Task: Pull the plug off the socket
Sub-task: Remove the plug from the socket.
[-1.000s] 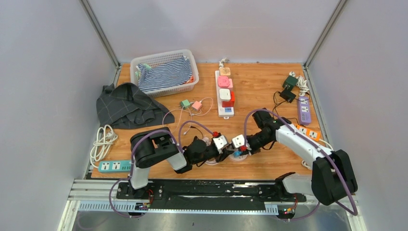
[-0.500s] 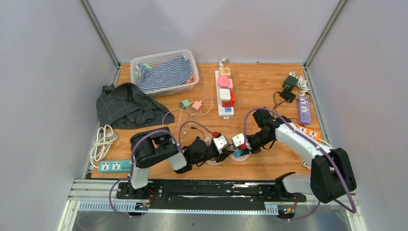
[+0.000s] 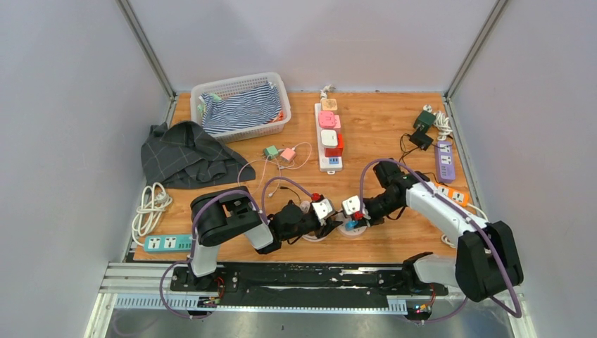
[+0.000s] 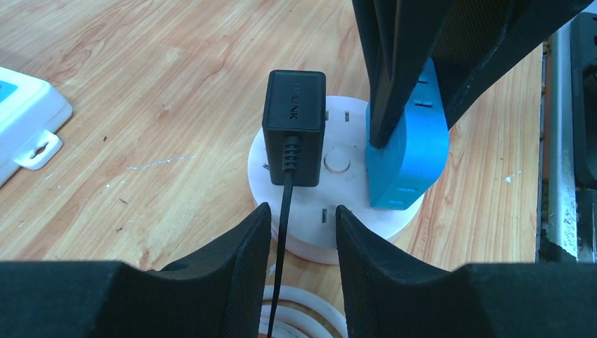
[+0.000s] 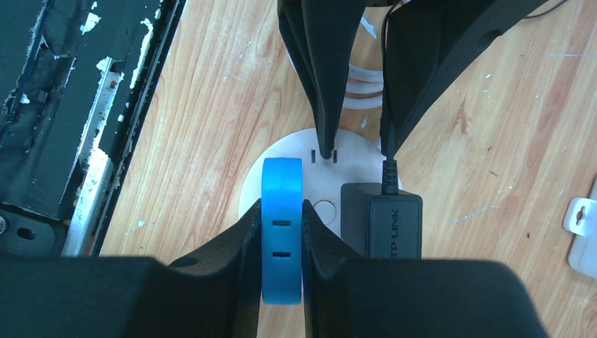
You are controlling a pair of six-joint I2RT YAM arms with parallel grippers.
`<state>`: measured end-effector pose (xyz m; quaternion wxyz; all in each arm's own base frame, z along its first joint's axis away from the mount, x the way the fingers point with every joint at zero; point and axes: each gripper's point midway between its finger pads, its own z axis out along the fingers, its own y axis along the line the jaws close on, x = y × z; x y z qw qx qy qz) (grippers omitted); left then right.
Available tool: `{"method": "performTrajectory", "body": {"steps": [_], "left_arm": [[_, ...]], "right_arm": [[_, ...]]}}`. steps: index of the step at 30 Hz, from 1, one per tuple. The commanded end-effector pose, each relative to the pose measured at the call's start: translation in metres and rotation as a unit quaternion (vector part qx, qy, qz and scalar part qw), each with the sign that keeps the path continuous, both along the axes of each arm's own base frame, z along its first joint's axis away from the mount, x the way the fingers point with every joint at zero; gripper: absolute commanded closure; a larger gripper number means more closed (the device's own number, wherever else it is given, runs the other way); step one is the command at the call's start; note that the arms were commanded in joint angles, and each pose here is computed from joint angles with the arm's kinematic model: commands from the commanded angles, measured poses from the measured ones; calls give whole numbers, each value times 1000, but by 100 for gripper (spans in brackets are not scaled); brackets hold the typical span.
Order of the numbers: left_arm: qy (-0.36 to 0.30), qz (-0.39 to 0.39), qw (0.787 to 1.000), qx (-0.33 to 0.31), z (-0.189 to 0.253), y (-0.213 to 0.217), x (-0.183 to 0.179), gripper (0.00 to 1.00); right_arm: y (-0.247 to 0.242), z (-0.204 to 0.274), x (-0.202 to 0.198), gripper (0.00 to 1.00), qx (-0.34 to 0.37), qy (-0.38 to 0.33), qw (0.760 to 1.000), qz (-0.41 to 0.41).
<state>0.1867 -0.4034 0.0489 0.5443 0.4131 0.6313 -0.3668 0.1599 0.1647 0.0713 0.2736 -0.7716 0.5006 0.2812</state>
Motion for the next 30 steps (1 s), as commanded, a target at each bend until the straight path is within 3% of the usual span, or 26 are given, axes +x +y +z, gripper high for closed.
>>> {"method": "performTrajectory", "body": {"steps": [1, 20, 30], "left_arm": [[16, -8, 998, 55, -32, 8, -8, 58], [14, -8, 998, 54, -30, 10, -8, 58], [17, -13, 998, 53, -32, 8, -10, 58]], "right_arm": [[8, -2, -15, 100, -1, 44, 999, 23], [-17, -8, -8, 100, -41, 18, 999, -5], [4, 5, -14, 100, -7, 44, 999, 26]]}}
